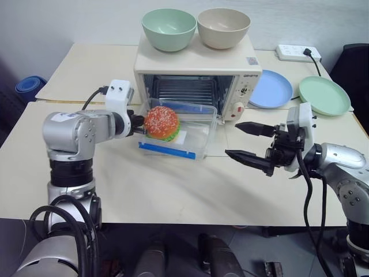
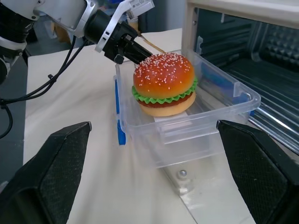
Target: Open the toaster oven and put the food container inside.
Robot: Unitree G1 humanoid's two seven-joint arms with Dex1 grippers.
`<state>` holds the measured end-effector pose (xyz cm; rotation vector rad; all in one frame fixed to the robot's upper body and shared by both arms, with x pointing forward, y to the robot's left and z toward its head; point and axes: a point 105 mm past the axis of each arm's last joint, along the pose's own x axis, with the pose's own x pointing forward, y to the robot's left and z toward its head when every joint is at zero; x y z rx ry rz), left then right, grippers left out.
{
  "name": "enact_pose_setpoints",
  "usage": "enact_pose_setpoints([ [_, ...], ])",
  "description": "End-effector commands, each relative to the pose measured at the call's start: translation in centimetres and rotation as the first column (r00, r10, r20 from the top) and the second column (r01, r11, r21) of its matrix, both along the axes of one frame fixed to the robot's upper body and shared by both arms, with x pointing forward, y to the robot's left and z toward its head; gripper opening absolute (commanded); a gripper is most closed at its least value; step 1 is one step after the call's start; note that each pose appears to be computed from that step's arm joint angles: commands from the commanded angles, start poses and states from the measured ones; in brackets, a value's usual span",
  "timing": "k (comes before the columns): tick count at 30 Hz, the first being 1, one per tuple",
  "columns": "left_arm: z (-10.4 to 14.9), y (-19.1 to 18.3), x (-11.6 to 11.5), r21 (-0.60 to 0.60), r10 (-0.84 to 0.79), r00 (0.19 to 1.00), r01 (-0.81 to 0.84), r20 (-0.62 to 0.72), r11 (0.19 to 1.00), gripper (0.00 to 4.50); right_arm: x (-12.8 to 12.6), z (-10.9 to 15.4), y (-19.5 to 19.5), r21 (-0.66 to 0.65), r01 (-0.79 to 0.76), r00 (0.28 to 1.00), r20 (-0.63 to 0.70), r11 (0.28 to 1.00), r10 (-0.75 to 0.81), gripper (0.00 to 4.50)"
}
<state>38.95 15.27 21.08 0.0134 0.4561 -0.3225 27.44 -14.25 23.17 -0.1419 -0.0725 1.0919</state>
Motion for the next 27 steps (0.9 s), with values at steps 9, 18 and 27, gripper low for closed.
enact_pose_setpoints([
  [9, 2.1, -2.3, 0.6, -0.121, -0.057, 0.993, 0.069, 0.100, 0.990, 2.41, 0.1, 0.3, -0.2, 0.011, 0.050, 0.998, 0.039, 0.999, -0.050, 4.50],
  [18, 5.0, 1.4, -3.1, -0.232, -0.160, 0.946, 0.230, 0.283, 0.945, 2.41, -0.1, -0.8, -0.2, 0.012, 0.058, 0.998, -0.008, 0.998, -0.058, 4.50],
  [27, 4.3, 0.8, -10.6, -0.155, -0.643, 0.693, 0.710, 0.326, 0.687, 1.56, -2.8, -1.5, 0.6, 0.018, -0.098, 0.989, -0.110, 0.995, 0.100, 3.27],
])
